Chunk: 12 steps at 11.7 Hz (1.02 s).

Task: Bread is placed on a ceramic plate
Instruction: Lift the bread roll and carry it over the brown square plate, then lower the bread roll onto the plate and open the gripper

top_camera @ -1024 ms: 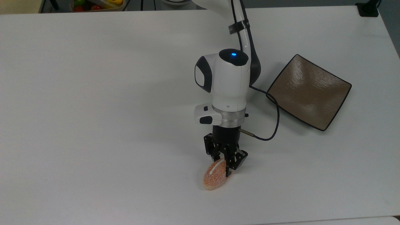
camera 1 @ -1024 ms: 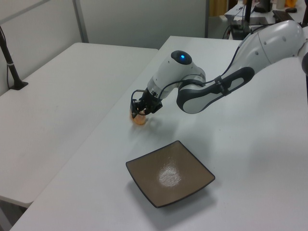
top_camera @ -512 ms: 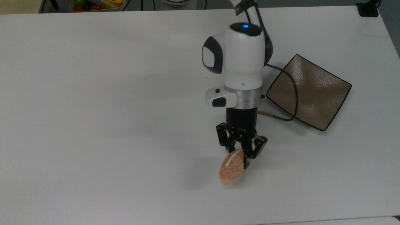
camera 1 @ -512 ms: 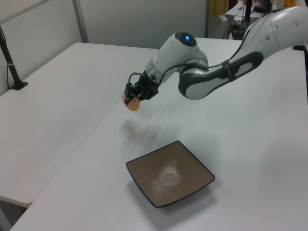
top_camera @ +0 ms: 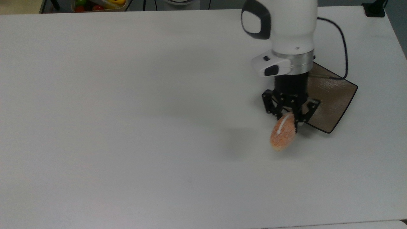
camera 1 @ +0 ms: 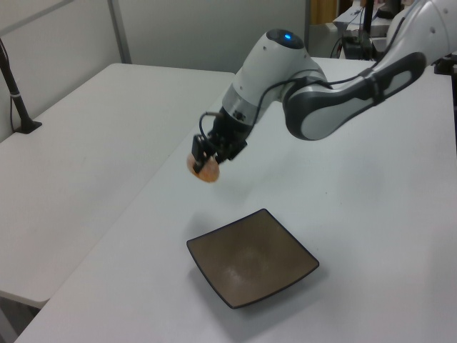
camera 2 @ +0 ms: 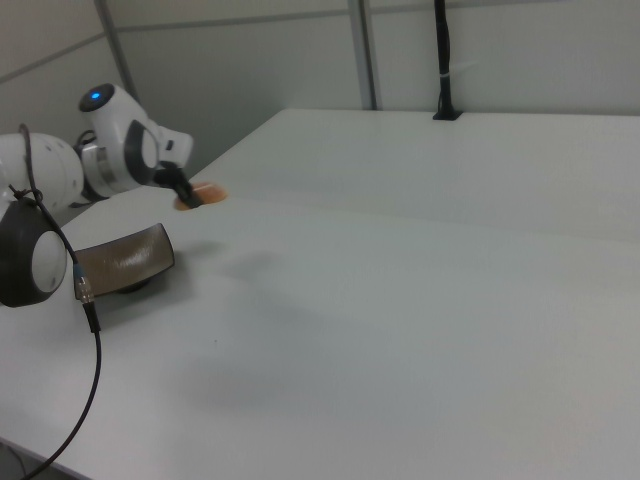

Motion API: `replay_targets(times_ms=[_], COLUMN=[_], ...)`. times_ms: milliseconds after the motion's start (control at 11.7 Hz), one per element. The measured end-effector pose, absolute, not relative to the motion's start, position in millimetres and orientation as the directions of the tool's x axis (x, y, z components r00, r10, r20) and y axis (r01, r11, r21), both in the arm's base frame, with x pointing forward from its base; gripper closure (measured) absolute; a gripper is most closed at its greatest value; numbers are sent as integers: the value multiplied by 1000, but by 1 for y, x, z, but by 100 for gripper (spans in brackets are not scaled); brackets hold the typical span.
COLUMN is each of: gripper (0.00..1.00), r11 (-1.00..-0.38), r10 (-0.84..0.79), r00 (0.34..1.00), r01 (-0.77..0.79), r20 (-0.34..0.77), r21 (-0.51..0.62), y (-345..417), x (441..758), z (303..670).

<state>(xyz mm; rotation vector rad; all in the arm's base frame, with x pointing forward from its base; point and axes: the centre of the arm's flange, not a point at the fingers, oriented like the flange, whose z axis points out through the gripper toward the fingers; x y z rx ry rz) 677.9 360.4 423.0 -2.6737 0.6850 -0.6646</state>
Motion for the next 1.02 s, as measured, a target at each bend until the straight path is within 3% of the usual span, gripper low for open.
replay_targets(times_ms=[341,597,939,1024], gripper=[58,58,33,22], r11=[-901,-925,-941,-943], r10=[-389,-323,-304,-302], r00=[878,913,913,914], r01=[-300,-249,-243,-245], r20=[279,250,271,271], r21=[-312,-286,-234,-226], y=[440,486,497,497], x=[611,569,551,551], z=[406,398,372,366])
